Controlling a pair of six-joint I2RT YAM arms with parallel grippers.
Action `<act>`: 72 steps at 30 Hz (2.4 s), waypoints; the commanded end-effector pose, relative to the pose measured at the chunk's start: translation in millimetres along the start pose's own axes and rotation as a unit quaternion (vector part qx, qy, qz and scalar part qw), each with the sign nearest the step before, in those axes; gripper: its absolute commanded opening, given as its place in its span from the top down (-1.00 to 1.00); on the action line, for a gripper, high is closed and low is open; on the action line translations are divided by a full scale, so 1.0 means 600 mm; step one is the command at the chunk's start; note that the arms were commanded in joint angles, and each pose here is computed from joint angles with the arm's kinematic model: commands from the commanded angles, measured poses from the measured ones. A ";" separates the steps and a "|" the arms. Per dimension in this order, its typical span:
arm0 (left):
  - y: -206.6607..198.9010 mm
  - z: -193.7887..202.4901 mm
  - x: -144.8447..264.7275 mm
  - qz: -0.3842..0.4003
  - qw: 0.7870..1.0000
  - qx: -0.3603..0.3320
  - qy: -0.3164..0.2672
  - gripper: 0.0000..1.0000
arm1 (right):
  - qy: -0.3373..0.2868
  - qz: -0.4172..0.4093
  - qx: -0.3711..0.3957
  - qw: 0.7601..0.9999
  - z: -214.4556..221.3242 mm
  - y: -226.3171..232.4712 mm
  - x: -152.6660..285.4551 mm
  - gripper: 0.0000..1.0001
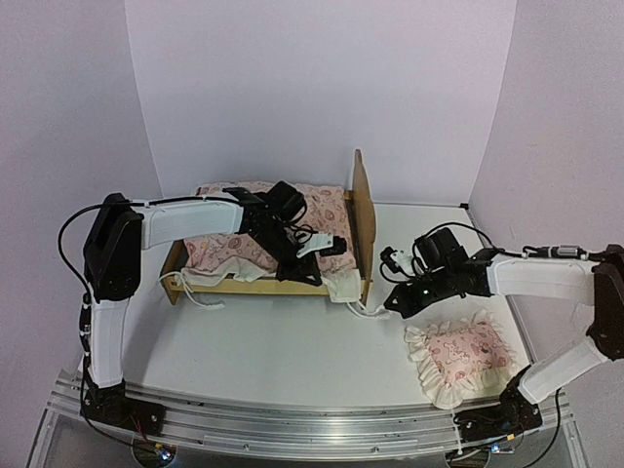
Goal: Set up the pet bed
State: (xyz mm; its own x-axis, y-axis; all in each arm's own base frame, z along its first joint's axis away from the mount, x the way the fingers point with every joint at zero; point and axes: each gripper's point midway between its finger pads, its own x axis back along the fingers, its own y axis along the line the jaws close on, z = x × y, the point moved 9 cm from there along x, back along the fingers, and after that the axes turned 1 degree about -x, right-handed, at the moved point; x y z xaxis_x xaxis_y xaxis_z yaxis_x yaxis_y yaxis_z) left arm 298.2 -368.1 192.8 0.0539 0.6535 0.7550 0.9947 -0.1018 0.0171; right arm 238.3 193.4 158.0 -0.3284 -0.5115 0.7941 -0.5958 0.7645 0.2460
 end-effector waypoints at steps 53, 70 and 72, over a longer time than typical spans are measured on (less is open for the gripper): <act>0.139 0.057 0.265 -0.227 0.949 0.209 -0.067 1.00 | 0.065 0.094 0.154 0.981 -0.220 0.103 -0.101 1.00; 0.161 0.073 0.287 -0.241 0.936 0.241 -0.083 1.00 | -0.054 -0.146 0.244 0.957 -0.248 0.288 0.055 1.00; 0.162 0.077 0.285 -0.242 0.937 0.239 -0.081 1.00 | -0.045 -0.163 0.234 0.957 -0.240 0.306 0.028 1.00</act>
State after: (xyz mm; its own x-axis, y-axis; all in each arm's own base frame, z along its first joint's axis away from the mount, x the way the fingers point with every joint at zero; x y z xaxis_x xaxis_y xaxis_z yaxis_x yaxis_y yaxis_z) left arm 402.4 -238.0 263.8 -0.3714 0.6215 0.6898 0.8376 0.5448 -0.0398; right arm 251.1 354.3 289.3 -0.2779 -0.6203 0.7335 -0.8867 0.4594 0.0526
